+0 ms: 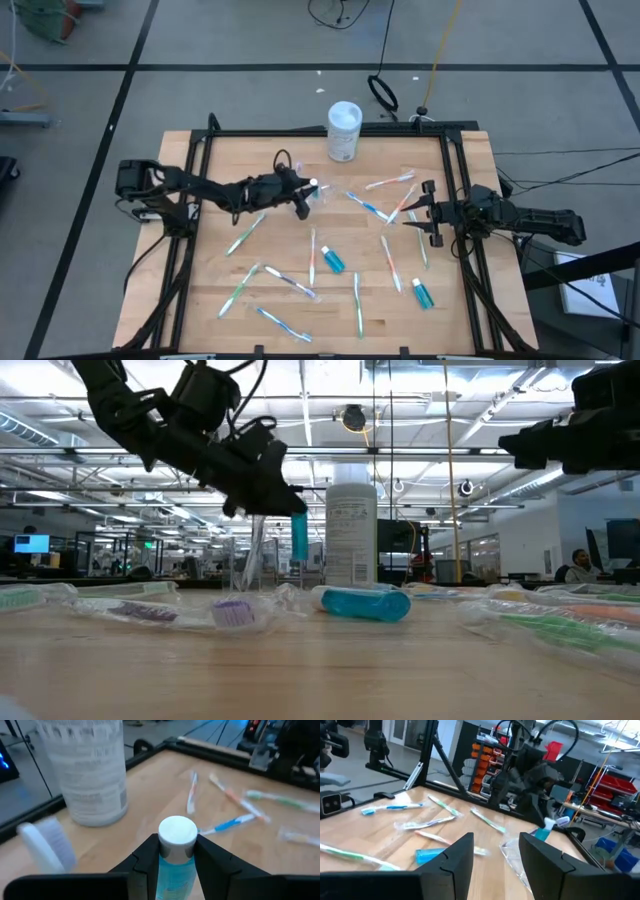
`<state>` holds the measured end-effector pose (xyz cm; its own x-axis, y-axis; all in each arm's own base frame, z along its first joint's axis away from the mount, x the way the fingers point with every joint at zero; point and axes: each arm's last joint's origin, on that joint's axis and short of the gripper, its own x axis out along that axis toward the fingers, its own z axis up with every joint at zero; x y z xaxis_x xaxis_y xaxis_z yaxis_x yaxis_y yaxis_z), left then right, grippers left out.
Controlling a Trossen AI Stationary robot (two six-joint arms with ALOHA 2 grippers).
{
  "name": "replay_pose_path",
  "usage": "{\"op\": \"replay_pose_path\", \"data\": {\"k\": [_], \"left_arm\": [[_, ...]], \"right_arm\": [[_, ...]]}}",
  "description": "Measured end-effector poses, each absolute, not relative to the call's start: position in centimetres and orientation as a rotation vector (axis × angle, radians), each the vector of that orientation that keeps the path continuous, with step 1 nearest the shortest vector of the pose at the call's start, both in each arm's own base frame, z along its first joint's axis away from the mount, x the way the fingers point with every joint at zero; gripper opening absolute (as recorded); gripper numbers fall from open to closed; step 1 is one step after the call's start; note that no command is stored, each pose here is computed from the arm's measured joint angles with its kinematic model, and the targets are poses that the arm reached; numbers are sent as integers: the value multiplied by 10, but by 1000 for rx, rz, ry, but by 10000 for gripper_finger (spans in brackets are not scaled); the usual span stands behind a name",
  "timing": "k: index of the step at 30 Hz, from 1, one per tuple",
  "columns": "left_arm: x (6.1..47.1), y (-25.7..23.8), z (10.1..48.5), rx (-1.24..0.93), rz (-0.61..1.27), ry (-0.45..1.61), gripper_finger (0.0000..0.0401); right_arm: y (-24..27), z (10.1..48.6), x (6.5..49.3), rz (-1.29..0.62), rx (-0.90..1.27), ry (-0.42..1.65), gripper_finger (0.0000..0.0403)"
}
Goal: Pick & Place toothbrushing station
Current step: Put the blue mouthwash into the transparent organizer
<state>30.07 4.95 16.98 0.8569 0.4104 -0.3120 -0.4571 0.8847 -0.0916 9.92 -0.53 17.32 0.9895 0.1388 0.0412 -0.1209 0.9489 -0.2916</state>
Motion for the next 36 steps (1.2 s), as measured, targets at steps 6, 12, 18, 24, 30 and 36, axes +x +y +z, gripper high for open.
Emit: {"op": "replay_pose_path", "data": {"k": [6,12,18,24,30,36], "left_arm": [[302,53,160,-157,548,310,106],[302,51,157,-175,512,344,106],[299,49,151,-184,516,404,106],[299,49,149,-183,518,422,106],[299,49,149,-184,517,423,111],[299,49,149,-172,514,428,138]], "right_arm": [[-7,173,99,68,-282,-51,151],[-7,173,99,68,-284,-51,151],[-7,173,99,68,-284,-51,151],[-7,173,99,69,-283,-51,151],[-7,173,99,69,-282,-51,151],[-7,173,99,69,-282,-51,151]]}}
